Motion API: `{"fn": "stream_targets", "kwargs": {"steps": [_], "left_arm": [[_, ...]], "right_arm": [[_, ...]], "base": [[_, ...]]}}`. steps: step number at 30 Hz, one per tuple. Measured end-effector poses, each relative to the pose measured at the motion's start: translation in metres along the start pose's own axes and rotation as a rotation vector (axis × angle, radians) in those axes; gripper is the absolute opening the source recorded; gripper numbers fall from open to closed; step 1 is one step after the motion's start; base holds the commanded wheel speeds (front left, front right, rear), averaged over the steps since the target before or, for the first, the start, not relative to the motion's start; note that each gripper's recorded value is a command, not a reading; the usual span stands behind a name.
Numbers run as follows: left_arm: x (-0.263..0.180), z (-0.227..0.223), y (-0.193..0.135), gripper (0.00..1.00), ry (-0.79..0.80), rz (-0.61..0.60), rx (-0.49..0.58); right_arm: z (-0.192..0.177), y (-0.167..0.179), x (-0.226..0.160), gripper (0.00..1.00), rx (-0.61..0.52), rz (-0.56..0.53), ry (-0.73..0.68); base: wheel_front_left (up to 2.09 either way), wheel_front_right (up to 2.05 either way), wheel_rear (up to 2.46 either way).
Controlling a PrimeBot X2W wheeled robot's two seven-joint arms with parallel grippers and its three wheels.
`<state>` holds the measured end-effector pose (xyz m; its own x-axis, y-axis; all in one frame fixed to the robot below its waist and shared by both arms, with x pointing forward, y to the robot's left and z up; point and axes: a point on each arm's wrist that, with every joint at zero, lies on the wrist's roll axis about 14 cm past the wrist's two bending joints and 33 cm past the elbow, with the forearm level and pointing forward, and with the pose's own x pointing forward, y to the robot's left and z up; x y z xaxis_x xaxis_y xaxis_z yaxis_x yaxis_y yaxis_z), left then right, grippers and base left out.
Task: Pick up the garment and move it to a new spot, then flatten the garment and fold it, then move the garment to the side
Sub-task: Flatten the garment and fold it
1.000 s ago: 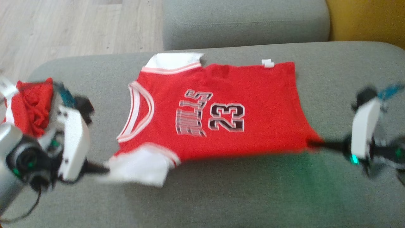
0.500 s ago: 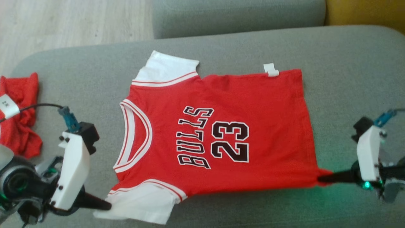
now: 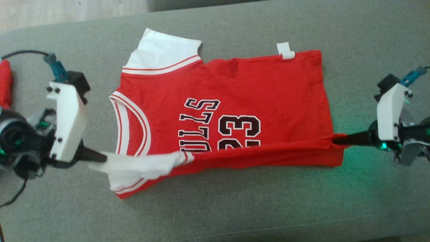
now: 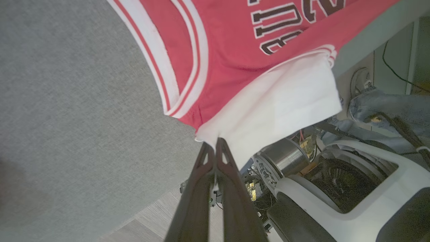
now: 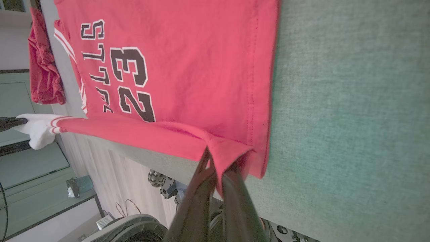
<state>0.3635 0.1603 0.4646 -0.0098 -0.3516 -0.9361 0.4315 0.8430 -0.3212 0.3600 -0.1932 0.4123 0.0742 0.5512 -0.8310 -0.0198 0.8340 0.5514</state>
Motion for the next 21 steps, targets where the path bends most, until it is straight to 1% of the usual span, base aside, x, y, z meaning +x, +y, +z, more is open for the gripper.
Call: {"fn": "stream_targets", "kwargs": {"steps": [3,7,8,9,10,11,12,13,14,17,19,21], "left_arm": [[0.005,0.011,0.003,0.00,-0.011,-0.006,-0.017],[0.018,0.036,-0.006,0.00,-0.065,-0.053,-0.016],[0.022,0.042,-0.007,0.00,-0.082,-0.058,-0.013],[0.024,0.049,-0.007,0.00,-0.108,-0.059,-0.012],[0.027,0.055,-0.005,0.00,-0.130,-0.053,-0.020],[0.030,0.057,-0.004,0.00,-0.135,-0.051,-0.023],[0.032,0.060,-0.002,0.40,-0.145,-0.048,-0.029],[0.034,0.063,0.001,0.98,-0.161,-0.043,-0.037],[0.035,0.065,0.003,1.00,-0.177,-0.035,-0.039],[0.033,0.076,0.006,1.00,-0.261,-0.012,-0.015],[0.025,0.086,0.008,1.00,-0.354,0.020,0.022],[0.012,0.099,0.009,1.00,-0.468,0.044,0.044]], "right_arm": [[0.006,0.000,0.003,0.00,0.011,0.000,-0.008],[0.018,0.007,0.011,0.00,0.032,0.029,-0.044],[0.019,0.007,0.013,0.17,0.035,0.028,-0.050],[0.019,0.007,0.016,0.32,0.037,0.024,-0.046],[0.019,0.007,0.017,0.42,0.040,0.022,-0.044],[0.019,0.006,0.019,0.67,0.044,0.021,-0.047],[0.018,0.005,0.020,1.00,0.048,0.017,-0.051],[0.018,0.004,0.020,1.00,0.050,0.013,-0.056],[0.020,0.004,0.021,1.00,0.052,0.012,-0.069],[0.028,0.011,0.018,1.00,0.043,0.023,-0.134],[0.042,0.019,0.009,1.00,0.029,0.044,-0.228],[0.062,0.032,-0.008,1.00,0.003,0.078,-0.361]], "base": [[0.00,0.00,0.00],[0.00,0.00,0.00],[0.00,0.00,0.00],[0.00,0.00,0.00],[0.00,0.00,0.00],[0.00,0.00,0.00],[0.00,0.00,0.00],[0.00,0.00,0.00],[0.00,0.00,0.00],[0.00,0.00,0.00],[0.00,0.00,0.00],[0.00,0.00,0.00]]}}
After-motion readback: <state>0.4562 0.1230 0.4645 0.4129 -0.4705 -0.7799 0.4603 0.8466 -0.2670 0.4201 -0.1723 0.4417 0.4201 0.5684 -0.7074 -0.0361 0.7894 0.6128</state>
